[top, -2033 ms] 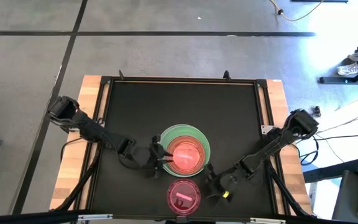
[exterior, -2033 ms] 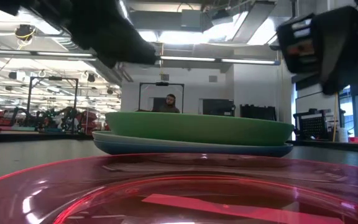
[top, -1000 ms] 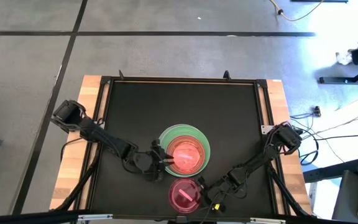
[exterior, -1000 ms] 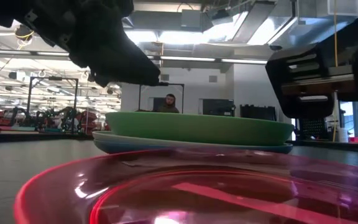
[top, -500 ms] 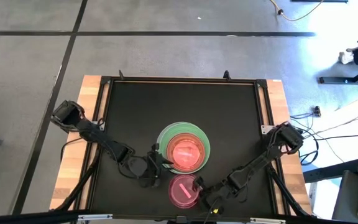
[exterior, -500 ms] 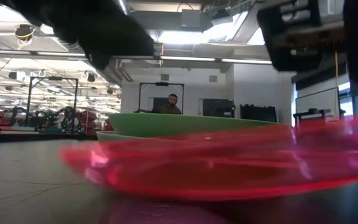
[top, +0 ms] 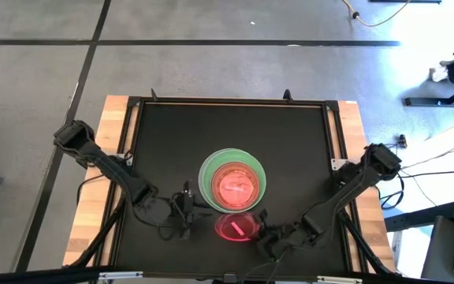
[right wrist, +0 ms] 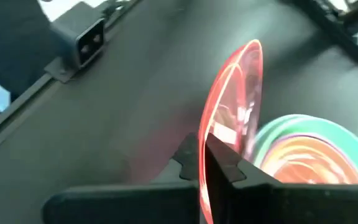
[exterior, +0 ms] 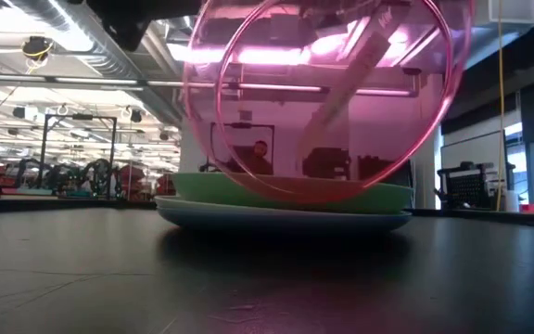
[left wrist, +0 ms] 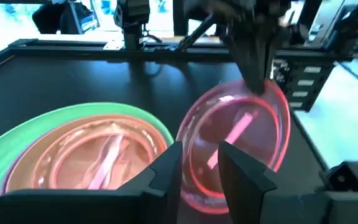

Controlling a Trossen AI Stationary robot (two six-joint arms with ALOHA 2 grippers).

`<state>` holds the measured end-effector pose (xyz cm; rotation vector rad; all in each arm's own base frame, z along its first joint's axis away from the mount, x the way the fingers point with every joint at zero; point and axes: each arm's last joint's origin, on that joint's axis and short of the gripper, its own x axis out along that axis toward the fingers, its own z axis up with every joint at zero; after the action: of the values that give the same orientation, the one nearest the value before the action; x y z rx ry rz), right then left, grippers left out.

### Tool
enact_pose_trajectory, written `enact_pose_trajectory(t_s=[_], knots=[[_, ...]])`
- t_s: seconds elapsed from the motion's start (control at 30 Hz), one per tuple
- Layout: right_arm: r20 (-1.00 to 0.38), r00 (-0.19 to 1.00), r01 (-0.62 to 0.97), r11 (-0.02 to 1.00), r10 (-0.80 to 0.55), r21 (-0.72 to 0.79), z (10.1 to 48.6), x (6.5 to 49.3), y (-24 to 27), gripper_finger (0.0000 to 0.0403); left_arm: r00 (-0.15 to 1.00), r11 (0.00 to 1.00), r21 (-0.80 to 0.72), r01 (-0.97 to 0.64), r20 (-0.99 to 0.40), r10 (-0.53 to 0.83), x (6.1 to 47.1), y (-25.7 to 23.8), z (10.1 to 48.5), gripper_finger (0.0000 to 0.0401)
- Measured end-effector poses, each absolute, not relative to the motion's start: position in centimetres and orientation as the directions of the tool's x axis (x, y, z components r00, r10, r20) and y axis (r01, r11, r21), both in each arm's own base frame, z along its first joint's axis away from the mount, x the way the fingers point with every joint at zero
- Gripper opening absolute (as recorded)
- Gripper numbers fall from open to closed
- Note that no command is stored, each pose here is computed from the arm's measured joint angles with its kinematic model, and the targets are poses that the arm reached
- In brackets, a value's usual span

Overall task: Stack plastic plates
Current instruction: Stack the transparent red plate on top of the transparent red plate

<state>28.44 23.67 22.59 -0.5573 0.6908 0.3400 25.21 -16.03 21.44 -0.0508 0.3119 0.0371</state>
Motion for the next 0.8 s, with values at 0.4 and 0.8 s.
enact_pose_trajectory(t_s=[0.4,0.8], knots=[[-0.631,0.772,-0.417,0.809,0.076,-0.413,25.7,27.7,21.9,0.0000,0.948,0.998,-0.036,-0.044,-0.318,0.031,25.1,-16.1,21.3,0.0096],[-0.632,0.772,-0.310,0.833,-0.060,-0.459,25.3,28.0,18.7,0.0000,0.947,0.998,-0.035,-0.045,-0.318,0.031,25.1,-16.1,21.3,0.0096]])
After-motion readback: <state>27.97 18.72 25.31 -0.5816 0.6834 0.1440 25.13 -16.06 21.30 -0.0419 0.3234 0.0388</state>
